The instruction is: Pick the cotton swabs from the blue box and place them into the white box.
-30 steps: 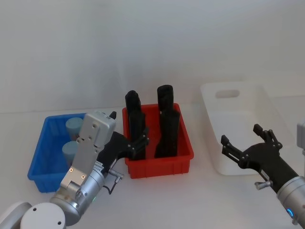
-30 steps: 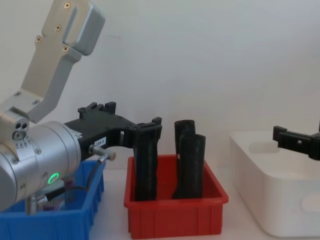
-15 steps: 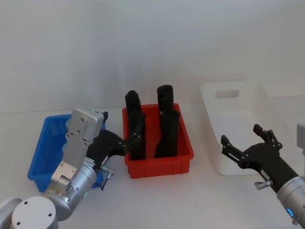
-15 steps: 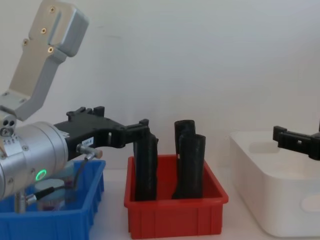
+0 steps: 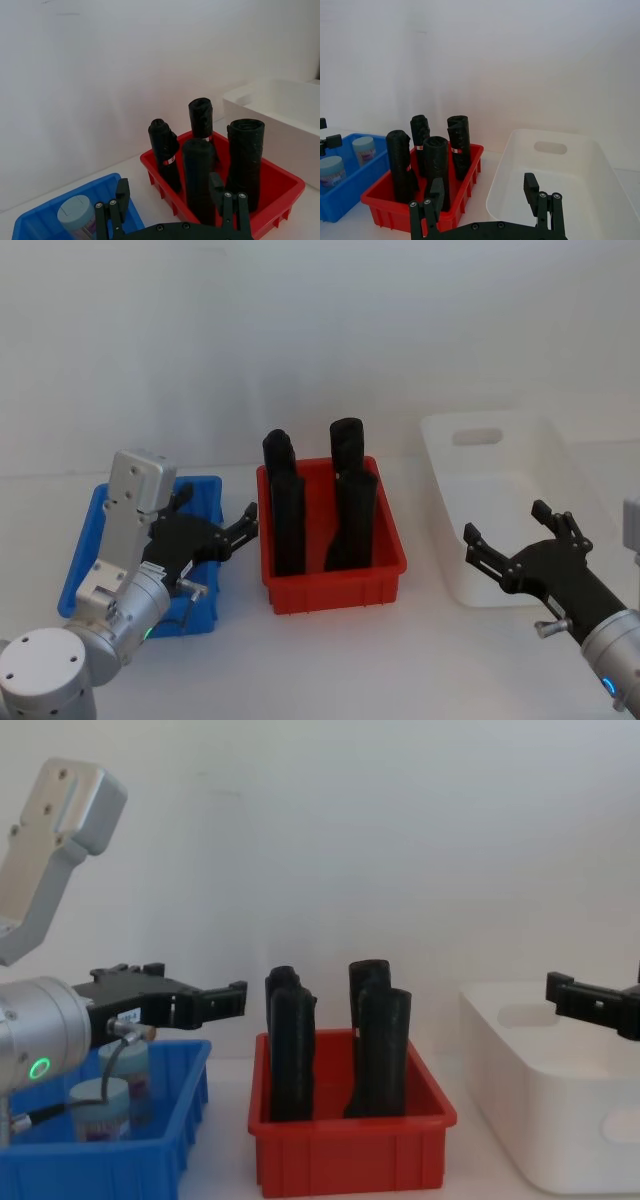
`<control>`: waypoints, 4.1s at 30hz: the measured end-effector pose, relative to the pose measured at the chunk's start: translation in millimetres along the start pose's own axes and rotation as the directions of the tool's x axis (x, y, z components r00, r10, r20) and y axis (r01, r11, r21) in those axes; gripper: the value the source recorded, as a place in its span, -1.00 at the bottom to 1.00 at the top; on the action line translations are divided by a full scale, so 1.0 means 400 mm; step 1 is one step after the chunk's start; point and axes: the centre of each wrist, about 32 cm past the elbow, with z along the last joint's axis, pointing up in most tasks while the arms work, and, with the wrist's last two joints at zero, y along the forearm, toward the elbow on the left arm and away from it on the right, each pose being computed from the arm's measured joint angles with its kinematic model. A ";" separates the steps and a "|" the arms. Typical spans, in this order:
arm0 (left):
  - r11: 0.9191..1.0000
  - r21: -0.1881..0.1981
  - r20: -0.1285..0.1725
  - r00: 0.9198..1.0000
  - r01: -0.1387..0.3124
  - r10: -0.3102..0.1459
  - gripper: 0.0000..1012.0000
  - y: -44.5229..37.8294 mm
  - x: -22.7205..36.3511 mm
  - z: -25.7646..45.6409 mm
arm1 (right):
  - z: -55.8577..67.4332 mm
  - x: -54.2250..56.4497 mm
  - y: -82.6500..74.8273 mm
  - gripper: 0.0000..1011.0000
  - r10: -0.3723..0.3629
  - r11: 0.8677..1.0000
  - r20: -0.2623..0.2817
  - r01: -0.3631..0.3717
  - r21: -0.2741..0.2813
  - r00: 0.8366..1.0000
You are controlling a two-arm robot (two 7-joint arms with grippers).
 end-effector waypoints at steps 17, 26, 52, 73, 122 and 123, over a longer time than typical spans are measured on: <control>0.988 0.129 -0.022 0.996 -0.081 0.085 0.98 -0.023 0.101 -0.025 | 0.000 0.000 0.000 0.98 0.000 1.000 0.000 0.000 0.000 1.000; 0.976 0.194 -0.010 0.994 -0.103 0.107 0.98 -0.033 0.135 -0.041 | 0.000 0.000 0.000 0.98 0.000 1.000 0.000 0.000 0.000 1.000; 0.950 0.286 -0.006 0.992 -0.121 0.128 0.98 -0.056 0.183 -0.074 | 0.000 0.000 0.000 0.98 0.000 1.000 0.000 0.000 0.000 1.000; 0.948 0.308 -0.073 0.991 -0.086 0.114 0.66 -0.066 0.201 -0.094 | 0.000 0.000 0.000 0.98 0.000 1.000 0.000 0.000 0.000 1.000; 0.981 0.131 0.036 0.988 0.144 -0.150 0.32 -0.003 0.184 0.153 | 0.000 0.000 0.000 0.98 0.000 1.000 0.000 0.000 0.000 1.000; 0.978 0.127 0.040 0.984 0.168 -0.174 0.32 0.000 0.182 0.163 | 0.000 0.000 0.000 0.98 0.000 1.000 0.000 0.000 0.000 1.000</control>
